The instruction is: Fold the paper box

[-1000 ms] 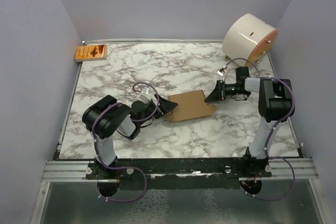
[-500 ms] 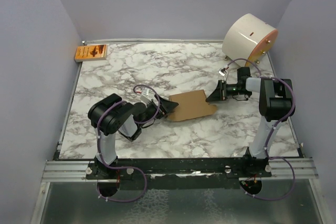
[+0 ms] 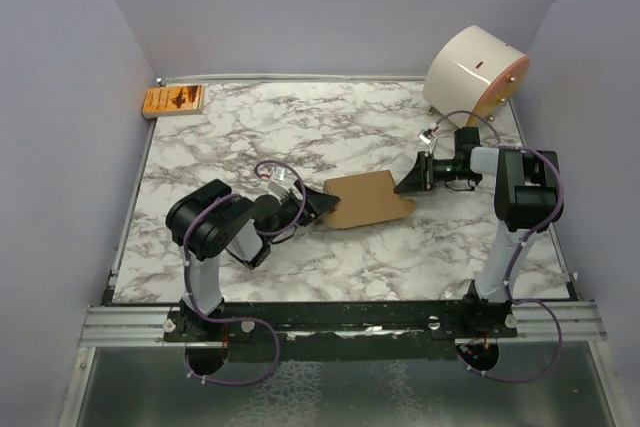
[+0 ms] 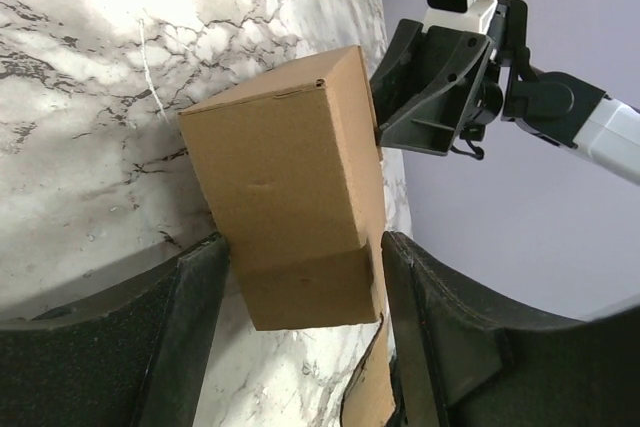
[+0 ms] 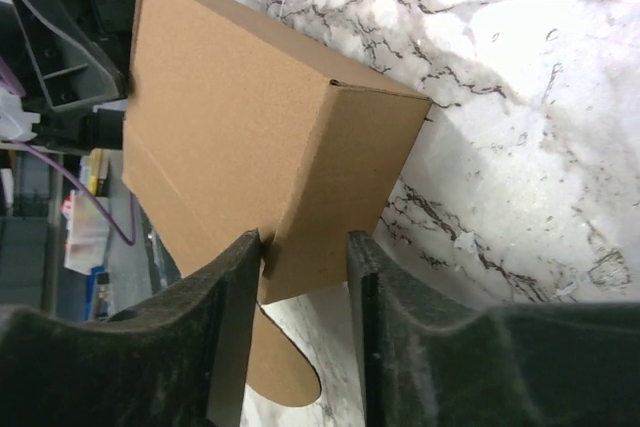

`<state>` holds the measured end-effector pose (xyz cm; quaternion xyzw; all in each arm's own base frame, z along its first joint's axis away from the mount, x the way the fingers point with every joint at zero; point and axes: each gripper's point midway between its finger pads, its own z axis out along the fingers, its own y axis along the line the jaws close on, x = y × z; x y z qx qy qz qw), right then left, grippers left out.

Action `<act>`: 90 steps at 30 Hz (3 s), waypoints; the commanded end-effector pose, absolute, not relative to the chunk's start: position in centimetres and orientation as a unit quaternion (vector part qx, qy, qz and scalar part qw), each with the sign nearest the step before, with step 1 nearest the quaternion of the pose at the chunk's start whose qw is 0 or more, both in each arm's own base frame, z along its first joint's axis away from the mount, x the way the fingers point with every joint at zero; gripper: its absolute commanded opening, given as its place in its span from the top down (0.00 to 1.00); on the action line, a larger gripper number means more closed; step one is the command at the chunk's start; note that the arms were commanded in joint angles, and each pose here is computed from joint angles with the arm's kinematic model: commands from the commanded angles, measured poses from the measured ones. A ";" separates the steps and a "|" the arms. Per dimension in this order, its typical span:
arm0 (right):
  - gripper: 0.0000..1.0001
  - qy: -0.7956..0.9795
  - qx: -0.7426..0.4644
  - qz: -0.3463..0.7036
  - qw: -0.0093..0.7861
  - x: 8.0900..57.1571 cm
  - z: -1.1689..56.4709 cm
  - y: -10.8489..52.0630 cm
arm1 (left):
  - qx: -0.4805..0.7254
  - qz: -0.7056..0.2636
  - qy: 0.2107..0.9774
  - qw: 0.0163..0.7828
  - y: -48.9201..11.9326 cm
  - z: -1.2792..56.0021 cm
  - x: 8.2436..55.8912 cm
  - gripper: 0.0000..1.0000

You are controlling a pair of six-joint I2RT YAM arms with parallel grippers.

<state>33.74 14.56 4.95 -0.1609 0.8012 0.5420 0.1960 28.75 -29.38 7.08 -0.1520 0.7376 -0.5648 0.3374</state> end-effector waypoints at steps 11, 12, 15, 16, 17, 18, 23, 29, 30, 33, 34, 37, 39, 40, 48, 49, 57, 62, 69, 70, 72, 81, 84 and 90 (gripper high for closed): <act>0.34 0.800 -0.215 0.496 0.259 35.3 7.0 13.4 | -0.137 -0.583 0.719 0.353 -30.3 9.5 28.9 0.54; 0.33 0.800 -0.219 0.490 0.266 35.5 7.4 13.2 | -0.138 -0.582 0.719 0.353 -30.3 9.5 28.9 0.54; 0.30 0.800 -0.237 0.467 0.293 36.0 8.7 12.5 | -0.143 -0.582 0.719 0.351 -30.2 9.4 28.9 0.56; 0.29 0.799 -0.243 0.459 0.303 36.2 9.2 12.2 | -0.147 -0.582 0.720 0.350 -30.1 9.4 28.9 0.56; 0.28 0.798 -0.249 0.449 0.314 36.3 9.7 11.9 | -0.150 -0.582 0.719 0.349 -30.0 9.4 28.9 0.56; 0.27 0.796 -0.261 0.438 0.327 36.5 10.3 11.7 | -0.152 -0.583 0.718 0.349 -30.0 9.5 29.0 0.56; 0.25 0.764 -0.323 0.400 0.389 36.2 13.4 11.5 | -0.171 -0.585 0.717 0.338 -29.9 9.5 29.3 0.59; 0.23 0.657 -0.433 0.428 0.445 32.8 17.2 13.9 | -0.206 -0.589 0.711 0.325 -29.4 9.7 30.0 0.59; 0.22 0.635 -0.457 0.426 0.454 32.2 17.6 14.3 | -0.214 -0.587 0.711 0.323 -29.2 9.6 30.2 0.59; 0.07 0.560 -0.530 0.409 0.488 30.0 18.7 15.7 | -0.235 -0.576 0.715 0.319 -28.7 9.3 30.8 0.59; 0.01 0.533 -0.553 0.398 0.502 29.3 19.0 16.1 | -0.241 -0.575 0.714 0.317 -28.5 9.4 31.0 0.59; 0.01 0.475 -0.616 0.347 0.524 27.7 19.3 17.3 | -0.264 -0.577 0.710 0.307 -27.9 9.4 31.7 0.59; 0.01 0.469 -0.641 0.308 0.523 27.8 19.0 18.3 | -0.279 -0.578 0.708 0.294 -27.7 9.3 32.1 0.59; 0.01 0.465 -0.655 0.285 0.524 27.8 18.8 18.9 | -0.285 -0.579 0.708 0.288 -27.6 9.2 32.2 0.59; 0.01 0.441 -0.712 0.153 0.525 28.6 15.9 23.1 | -0.340 -0.593 0.690 0.237 -27.1 9.1 33.1 0.59; 0.01 0.442 -0.714 0.135 0.526 28.9 15.3 23.3 | -0.343 -0.594 0.689 0.236 -27.0 9.2 33.2 0.59; 0.01 0.437 -0.707 0.009 0.557 32.1 13.7 24.1 | -0.346 -0.597 0.686 0.229 -27.0 9.4 33.2 0.59; 0.01 0.416 -0.709 -0.057 0.567 33.6 12.7 24.4 | -0.346 -0.604 0.683 0.223 -27.0 9.4 33.0 0.59; 0.03 0.385 -0.711 -0.114 0.577 34.3 11.3 25.2 | -0.346 -0.610 0.679 0.217 -27.0 9.5 32.6 0.59; 0.04 0.384 -0.710 -0.118 0.579 34.4 11.2 25.2 | -0.346 -0.611 0.678 0.217 -27.0 9.5 32.6 0.59; 0.09 0.382 -0.708 -0.124 0.581 34.6 11.2 25.3 | -0.346 -0.613 0.677 0.216 -26.9 9.6 32.5 0.59; 0.33 0.372 -0.709 -0.139 0.583 35.0 10.9 25.3 | -0.344 -0.617 0.675 0.215 -26.9 9.8 32.4 0.59; 0.41 0.371 -0.707 -0.140 0.586 35.0 11.0 25.3 | -0.344 -0.617 0.673 0.217 -26.9 9.9 32.5 0.59; 0.52 0.378 -0.698 -0.138 0.592 35.0 11.4 25.2 | -0.344 -0.620 0.671 0.215 -26.9 10.1 32.4 0.56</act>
